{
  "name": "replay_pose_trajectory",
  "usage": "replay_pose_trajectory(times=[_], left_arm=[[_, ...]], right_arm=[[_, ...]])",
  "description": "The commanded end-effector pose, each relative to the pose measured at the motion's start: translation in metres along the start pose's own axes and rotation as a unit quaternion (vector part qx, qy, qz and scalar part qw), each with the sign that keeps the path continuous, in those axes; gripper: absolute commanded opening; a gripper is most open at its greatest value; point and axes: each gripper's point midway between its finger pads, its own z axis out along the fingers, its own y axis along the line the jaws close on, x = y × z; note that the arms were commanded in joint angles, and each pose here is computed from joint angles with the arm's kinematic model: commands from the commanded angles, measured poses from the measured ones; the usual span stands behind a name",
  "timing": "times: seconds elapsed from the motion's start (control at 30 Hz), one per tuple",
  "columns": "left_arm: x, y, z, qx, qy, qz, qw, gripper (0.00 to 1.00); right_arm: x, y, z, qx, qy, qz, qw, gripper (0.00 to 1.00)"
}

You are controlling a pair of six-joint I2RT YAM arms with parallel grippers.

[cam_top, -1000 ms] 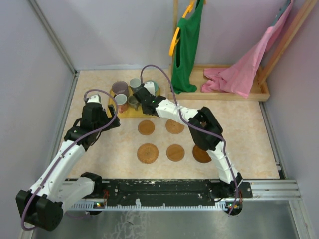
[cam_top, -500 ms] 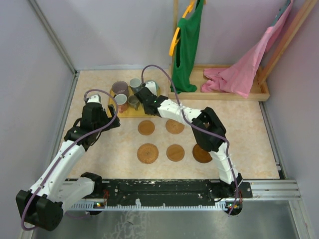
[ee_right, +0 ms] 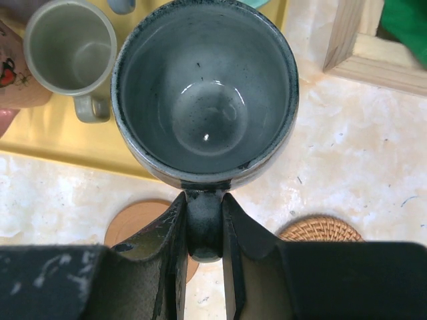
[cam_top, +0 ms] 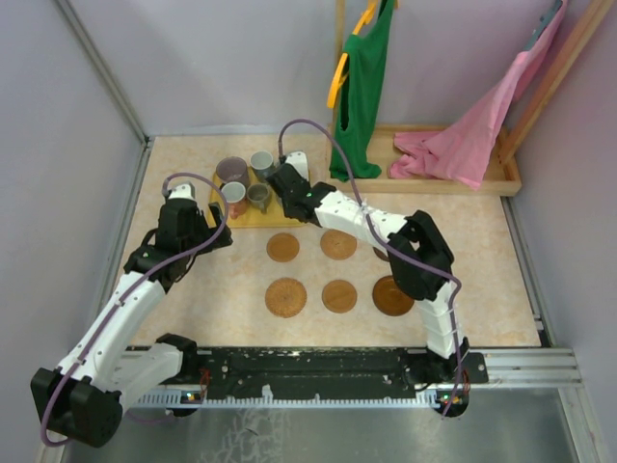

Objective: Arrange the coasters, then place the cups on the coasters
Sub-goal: Pick up the cup from the tray, then place the cup on the coaster.

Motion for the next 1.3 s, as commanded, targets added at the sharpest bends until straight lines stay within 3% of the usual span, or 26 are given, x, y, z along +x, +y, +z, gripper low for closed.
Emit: replay_pose_trajectory(times=[0.0, 0.23, 0.63, 1.27], left_arm=[[-0.005, -0.003, -0.001, 0.009, -0.009, -0.003, 1.000, 1.00], [-0.006, -0.006, 0.000, 0.016, -0.009, -0.004, 1.000, 1.00], [-0.004, -0.017, 0.006, 0.038, 0.004, -0.009, 0.999, 1.00], [-0.008, -0.029, 0.007, 0.059, 0.011, -0.012, 0.998, 1.00]], right_arm=[[-0.089, -0.006, -0.059, -0.018, -0.125, 0.061, 0.990, 0.00], [-0.075, -0.041, -0.094, 0.003, -0.131, 0.072, 0.989, 0.00], [-0.006, -0.125, -0.130, 0.065, -0.125, 0.094, 0.985, 0.00], [0.052, -0.206, -0.127, 0.121, -0.134, 0.123, 0.976, 0.00]])
